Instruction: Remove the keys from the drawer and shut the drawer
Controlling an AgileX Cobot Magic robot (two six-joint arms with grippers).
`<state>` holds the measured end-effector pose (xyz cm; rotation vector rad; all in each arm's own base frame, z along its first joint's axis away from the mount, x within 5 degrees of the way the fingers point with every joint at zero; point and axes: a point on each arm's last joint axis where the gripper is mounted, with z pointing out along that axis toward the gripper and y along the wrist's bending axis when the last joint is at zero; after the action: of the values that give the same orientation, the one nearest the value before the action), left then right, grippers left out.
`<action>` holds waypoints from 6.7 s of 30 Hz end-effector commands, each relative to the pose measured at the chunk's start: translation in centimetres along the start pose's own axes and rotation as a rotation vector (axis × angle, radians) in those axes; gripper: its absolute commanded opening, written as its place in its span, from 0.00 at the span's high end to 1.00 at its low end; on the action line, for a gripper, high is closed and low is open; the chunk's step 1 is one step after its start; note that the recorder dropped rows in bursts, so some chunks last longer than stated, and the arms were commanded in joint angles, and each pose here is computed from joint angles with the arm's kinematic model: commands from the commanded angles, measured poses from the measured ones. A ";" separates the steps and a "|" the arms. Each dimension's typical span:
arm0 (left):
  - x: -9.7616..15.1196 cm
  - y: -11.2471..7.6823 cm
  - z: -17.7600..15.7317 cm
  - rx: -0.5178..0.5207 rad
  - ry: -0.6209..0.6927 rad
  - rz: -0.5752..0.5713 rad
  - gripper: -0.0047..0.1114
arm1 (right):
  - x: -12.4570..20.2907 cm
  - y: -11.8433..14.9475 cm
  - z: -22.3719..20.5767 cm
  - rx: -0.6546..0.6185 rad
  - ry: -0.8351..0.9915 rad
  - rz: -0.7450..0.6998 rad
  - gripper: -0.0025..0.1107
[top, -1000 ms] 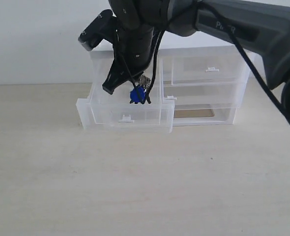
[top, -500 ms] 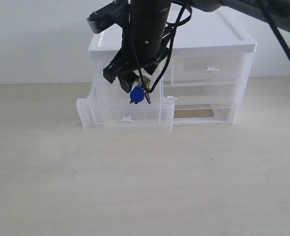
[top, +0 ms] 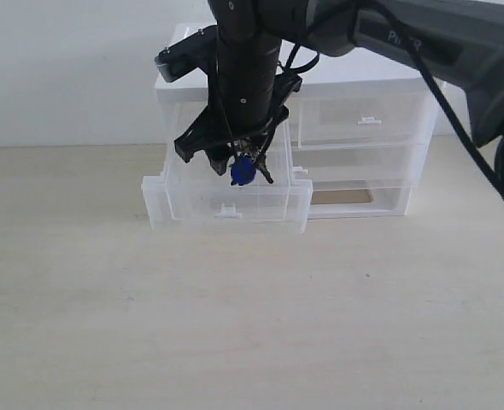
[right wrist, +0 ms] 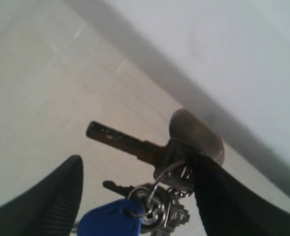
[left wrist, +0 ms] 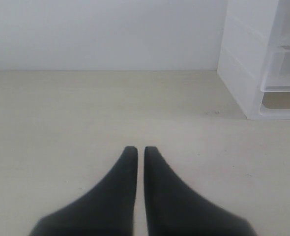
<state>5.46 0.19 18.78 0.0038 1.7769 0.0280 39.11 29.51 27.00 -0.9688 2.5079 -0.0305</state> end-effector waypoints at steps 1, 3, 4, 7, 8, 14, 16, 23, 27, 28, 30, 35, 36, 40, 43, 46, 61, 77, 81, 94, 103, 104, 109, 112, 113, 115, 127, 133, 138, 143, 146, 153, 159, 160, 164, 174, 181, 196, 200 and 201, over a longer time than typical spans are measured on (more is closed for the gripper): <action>0.1 0.0 0.0 -0.003 0.002 0.003 0.92 | 0.6 -1.3 1.2 0.072 0.062 0.007 0.53; 0.1 0.0 0.0 -0.003 0.002 0.003 0.92 | 0.6 -1.3 1.2 0.071 0.060 -0.012 0.68; 0.1 0.0 0.0 -0.003 0.002 0.003 0.92 | 0.6 -1.3 1.2 0.071 0.056 -0.034 0.77; 0.1 0.0 0.0 -0.003 0.002 0.003 0.92 | 0.5 -1.2 1.3 0.064 0.048 -0.099 0.98; 0.1 0.0 0.0 -0.003 0.002 0.003 0.92 | 0.4 -1.2 1.3 0.061 0.042 -0.111 0.98; 0.1 0.0 0.0 -0.003 0.002 0.003 0.92 | 0.1 -0.9 0.7 0.051 0.006 -0.156 0.98; 0.1 0.0 0.0 -0.003 0.002 0.003 0.92 | -0.1 -0.5 -0.2 0.050 -0.016 -0.175 0.98; 0.1 0.0 0.0 -0.003 0.002 0.003 0.92 | -0.7 0.5 -4.5 0.055 -0.110 -0.208 0.98; 0.1 0.0 0.0 -0.003 0.002 0.003 0.92 | -0.1 0.4 -4.2 0.045 -0.037 -0.152 0.91; 0.1 0.0 0.0 -0.003 0.002 0.003 0.92 | 0.0 0.4 -4.1 0.042 -0.028 -0.149 0.83; 0.1 0.0 0.0 -0.003 0.002 0.003 0.92 | 0.0 0.5 -3.8 0.041 -0.021 -0.135 0.64; 0.1 0.0 0.0 -0.003 0.002 0.003 0.92 | 0.1 0.5 -2.4 0.063 0.007 -0.102 0.38; 0.1 0.0 0.0 -0.003 0.002 0.003 0.92 | 0.2 0.5 -1.8 0.067 0.019 -0.105 0.40; 0.1 0.0 0.0 -0.003 0.002 0.003 0.92 | 0.4 0.7 0.1 0.074 0.056 -0.097 0.43; 0.1 0.0 0.0 -0.003 0.002 0.003 0.92 | 0.4 0.7 0.4 0.089 0.063 -0.098 0.44; 0.1 0.0 0.0 -0.003 0.002 0.003 0.92 | 0.4 0.7 0.4 0.089 0.063 -0.100 0.57; 0.1 0.0 0.0 -0.003 0.002 0.003 0.92 | -0.2 1.3 -2.8 0.081 -0.022 -0.251 0.98; 0.1 0.0 0.0 -0.003 0.002 0.003 0.92 | -0.9 2.4 -8.5 0.101 -0.177 -0.293 0.98; 0.1 0.0 0.0 -0.003 0.002 0.003 0.92 | -0.8 2.3 -10.5 0.107 -0.215 -0.290 0.98; 0.1 0.0 0.0 -0.003 0.002 0.003 0.92 | 1.1 4.5 -19.8 0.087 -0.364 -0.327 0.98; 0.1 0.0 0.0 -0.003 0.002 0.003 0.92 | 3.1 8.6 -23.4 0.012 -0.416 -0.401 0.98; 0.1 0.0 0.0 -0.003 0.002 0.003 0.92 | 3.4 9.2 -23.4 0.002 -0.410 -0.413 0.98; 0.1 0.0 0.0 -0.003 0.002 0.003 0.92 | 4.9 11.7 -20.8 -0.032 -0.314 -0.462 0.98; 0.1 0.0 0.0 -0.003 0.002 0.003 0.92 | 5.9 13.4 -18.3 -0.053 -0.279 -0.492 0.98; 0.1 0.0 0.0 -0.003 0.002 0.003 0.92 | 6.2 13.8 -17.3 -0.058 -0.267 -0.501 0.98; 0.1 0.0 0.0 -0.003 0.002 0.003 0.92 | 6.9 14.5 -15.6 -0.081 -0.248 -0.502 0.98; 0.1 0.0 0.0 -0.003 0.002 0.003 0.92 | 12.3 16.3 -6.1 -0.124 -0.197 -0.466 0.98; 0.1 0.0 0.0 -0.003 0.002 0.003 0.92 | 16.3 14.9 -1.9 0.024 -0.160 -0.440 0.98; 0.1 0.0 0.0 -0.003 0.002 0.003 0.92 | 18.9 12.8 0.1 0.222 -0.199 -0.319 0.98; 0.1 0.0 0.0 -0.003 0.002 0.003 0.92 | 20.7 9.4 1.9 0.329 -0.284 -0.167 0.98; 0.1 0.0 0.0 -0.003 0.002 0.003 0.92 | 21.6 6.8 2.9 0.346 -0.290 -0.058 0.98; 0.1 0.0 0.0 -0.003 0.002 0.003 0.92 | 22.6 2.0 4.1 0.383 -0.279 0.165 0.98; 0.1 0.0 0.0 -0.003 0.002 0.003 0.92 | 21.5 1.8 4.3 0.276 -0.271 0.121 0.98; 0.1 0.0 0.0 -0.003 0.002 0.003 0.92 | 20.6 1.7 4.0 0.277 -0.297 0.112 0.98; 0.1 0.0 0.0 -0.003 0.002 0.003 0.92 | 19.1 1.9 3.6 0.237 -0.335 0.109 0.98; 0.1 0.0 0.0 -0.003 0.002 0.003 0.92 | 19.1 2.0 3.6 0.234 -0.335 0.112 0.40; 0.1 0.0 0.0 -0.003 0.002 0.003 0.92 | 19.9 2.1 3.1 0.218 -0.292 0.127 0.70; 0.1 0.0 0.0 -0.003 0.002 0.003 0.92 | 19.6 6.2 -2.7 -0.310 -0.482 -0.092 0.98; 0.1 0.0 0.0 -0.003 0.002 0.003 0.92 | 17.9 6.0 -3.6 -0.306 -0.570 -0.082 0.98; 0.1 0.0 0.0 -0.003 0.002 0.003 0.92 | 17.4 6.0 -3.9 -0.308 -0.598 -0.089 0.98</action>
<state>5.46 0.19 18.78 0.0038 1.7769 0.0280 21.76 21.62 20.92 -1.0290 2.0317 0.5227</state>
